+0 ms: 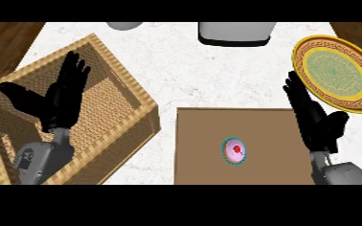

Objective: Pick the cupcake from the tray and place it in the plate

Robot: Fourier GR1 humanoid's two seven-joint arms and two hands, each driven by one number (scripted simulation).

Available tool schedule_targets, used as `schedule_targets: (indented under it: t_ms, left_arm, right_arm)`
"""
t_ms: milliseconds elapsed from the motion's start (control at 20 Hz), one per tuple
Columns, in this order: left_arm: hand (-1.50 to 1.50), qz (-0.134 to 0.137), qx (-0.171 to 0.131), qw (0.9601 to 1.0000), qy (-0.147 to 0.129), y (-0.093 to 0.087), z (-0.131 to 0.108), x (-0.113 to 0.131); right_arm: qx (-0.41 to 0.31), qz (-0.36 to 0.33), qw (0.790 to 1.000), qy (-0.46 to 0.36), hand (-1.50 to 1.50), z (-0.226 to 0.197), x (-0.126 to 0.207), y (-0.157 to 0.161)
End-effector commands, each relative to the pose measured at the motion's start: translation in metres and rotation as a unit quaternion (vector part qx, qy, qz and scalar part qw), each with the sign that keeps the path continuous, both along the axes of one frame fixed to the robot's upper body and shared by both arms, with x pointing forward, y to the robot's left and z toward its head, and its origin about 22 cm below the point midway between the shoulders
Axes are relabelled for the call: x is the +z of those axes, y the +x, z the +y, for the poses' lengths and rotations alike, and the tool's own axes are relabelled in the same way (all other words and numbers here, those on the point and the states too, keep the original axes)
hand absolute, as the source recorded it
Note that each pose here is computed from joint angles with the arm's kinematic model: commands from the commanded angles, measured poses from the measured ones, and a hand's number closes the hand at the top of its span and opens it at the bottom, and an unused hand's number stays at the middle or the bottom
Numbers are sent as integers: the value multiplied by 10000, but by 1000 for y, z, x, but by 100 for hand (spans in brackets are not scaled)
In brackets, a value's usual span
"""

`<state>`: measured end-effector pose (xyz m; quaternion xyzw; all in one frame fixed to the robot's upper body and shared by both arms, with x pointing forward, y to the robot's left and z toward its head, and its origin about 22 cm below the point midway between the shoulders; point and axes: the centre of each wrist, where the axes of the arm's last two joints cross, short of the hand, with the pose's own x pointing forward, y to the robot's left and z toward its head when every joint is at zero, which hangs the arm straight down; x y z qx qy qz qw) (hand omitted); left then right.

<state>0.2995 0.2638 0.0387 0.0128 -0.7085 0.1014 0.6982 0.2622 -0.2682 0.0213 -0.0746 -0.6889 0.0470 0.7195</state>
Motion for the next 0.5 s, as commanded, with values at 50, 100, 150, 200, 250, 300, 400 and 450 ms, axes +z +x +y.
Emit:
schedule_targets:
  t_ms: [50,100,150,200,250,300,400,450]
  left_arm:
    - [0,101,-55,9987,496,7,7,5]
    - [0,170,-286,9969,706,-3,7,18]
    - [0,309,-322,9948,912,-7,9,14]
    - [0,313,-446,9923,1112,-7,15,22]
    - [0,421,-649,9889,1268,-10,15,23]
    - [0,394,-700,9930,867,-11,3,27]
    - [0,817,-716,9870,1182,-16,8,15]
    - [0,876,-662,9870,1174,-18,12,17]
  right_arm:
    - [1426,-340,9886,337,150,15,35,30]
    - [1905,-456,9794,480,150,23,36,24]
    - [2424,-605,9660,667,150,40,36,21]
    - [2920,-720,9507,750,150,46,47,23]
    - [3356,-867,9340,869,150,57,54,26]
    - [2687,-1737,9246,-2069,150,7,101,38]
    - [2013,-1882,9589,-674,-150,5,54,36]
    - [1939,-1842,9633,245,-150,5,34,26]
